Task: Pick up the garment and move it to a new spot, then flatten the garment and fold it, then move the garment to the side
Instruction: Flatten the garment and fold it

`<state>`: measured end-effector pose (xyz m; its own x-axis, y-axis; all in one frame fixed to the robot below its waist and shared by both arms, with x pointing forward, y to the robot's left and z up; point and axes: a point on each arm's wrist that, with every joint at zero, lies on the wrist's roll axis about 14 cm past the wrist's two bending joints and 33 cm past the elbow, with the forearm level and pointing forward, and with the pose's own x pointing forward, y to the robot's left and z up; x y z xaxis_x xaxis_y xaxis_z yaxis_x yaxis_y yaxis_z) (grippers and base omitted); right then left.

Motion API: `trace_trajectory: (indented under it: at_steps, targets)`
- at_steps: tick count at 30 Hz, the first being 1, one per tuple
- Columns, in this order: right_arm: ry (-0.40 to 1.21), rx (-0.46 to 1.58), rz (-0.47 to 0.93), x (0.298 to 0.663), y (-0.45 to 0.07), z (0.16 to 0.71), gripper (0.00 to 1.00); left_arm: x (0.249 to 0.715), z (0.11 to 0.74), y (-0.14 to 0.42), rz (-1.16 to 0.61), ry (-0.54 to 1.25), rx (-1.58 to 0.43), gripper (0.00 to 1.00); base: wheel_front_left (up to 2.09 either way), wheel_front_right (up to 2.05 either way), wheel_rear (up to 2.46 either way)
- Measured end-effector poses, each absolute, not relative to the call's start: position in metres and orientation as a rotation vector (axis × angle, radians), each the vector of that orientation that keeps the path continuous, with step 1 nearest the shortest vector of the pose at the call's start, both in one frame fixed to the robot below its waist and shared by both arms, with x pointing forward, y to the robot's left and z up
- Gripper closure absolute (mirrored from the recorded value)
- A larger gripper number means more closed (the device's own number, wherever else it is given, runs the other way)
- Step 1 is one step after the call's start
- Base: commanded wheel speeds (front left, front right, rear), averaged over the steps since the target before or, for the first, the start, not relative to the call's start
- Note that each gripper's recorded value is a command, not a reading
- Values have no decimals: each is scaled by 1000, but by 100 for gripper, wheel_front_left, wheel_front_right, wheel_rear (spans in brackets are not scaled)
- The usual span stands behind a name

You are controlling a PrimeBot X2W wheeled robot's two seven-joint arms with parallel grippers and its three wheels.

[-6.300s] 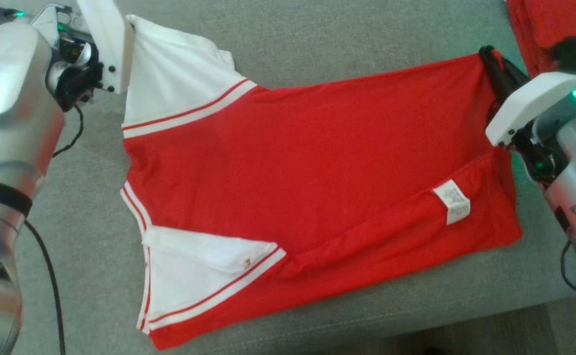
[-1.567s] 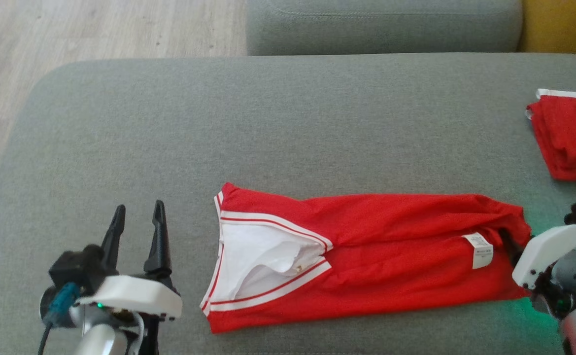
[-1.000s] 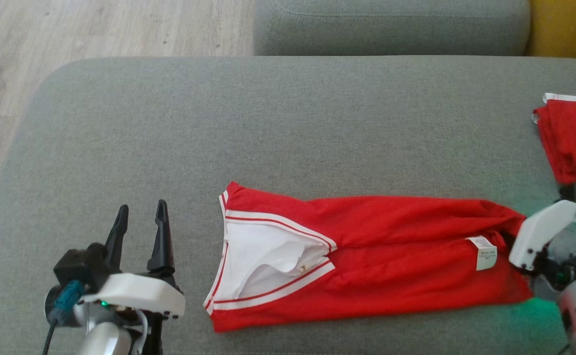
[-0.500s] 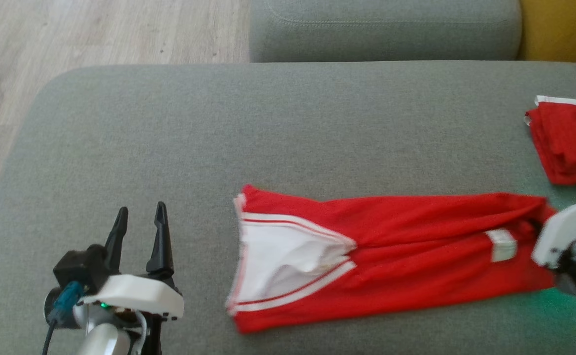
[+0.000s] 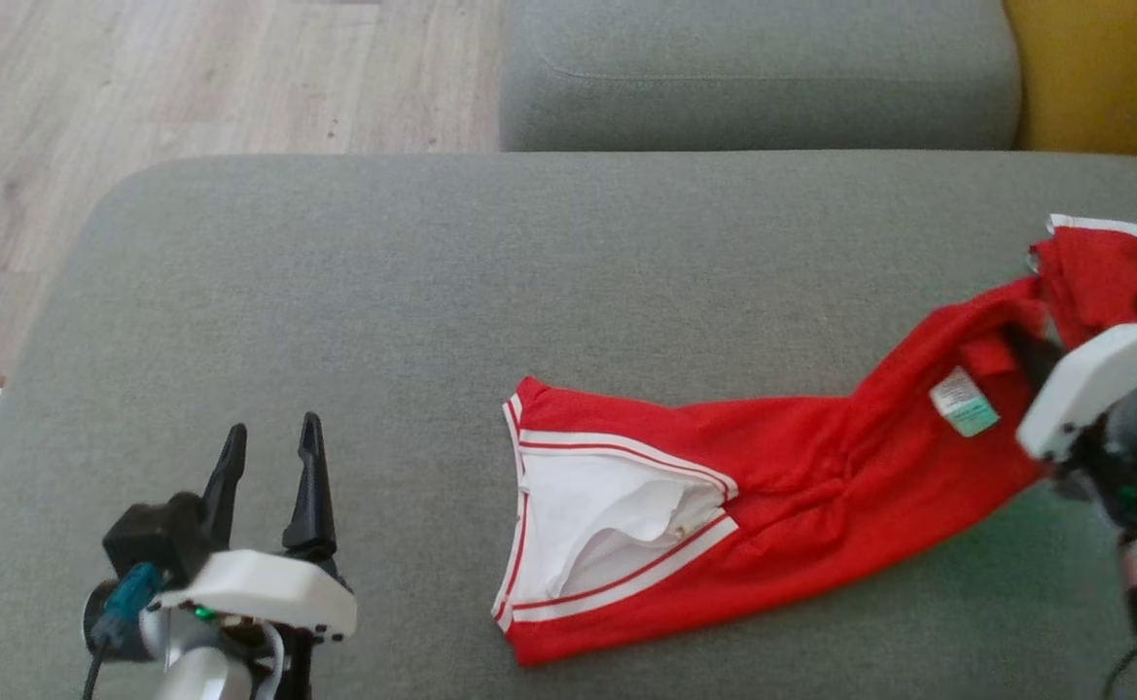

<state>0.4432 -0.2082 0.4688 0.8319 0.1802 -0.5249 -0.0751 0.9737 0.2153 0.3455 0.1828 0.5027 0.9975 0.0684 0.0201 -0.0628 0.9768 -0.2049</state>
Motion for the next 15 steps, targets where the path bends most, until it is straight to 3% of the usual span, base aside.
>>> trace_trajectory:
  at_steps: [9, 15]
  targets:
    - [560, 413, 541, 396, -57, 500, 100, 327, 499, 204, 131, -26, -215, 0, 0, 0, 0]
    - [626, 462, 691, 376, 1, 497, 100, 315, 496, 216, 172, -21, -217, 0, 0, 0, 0]
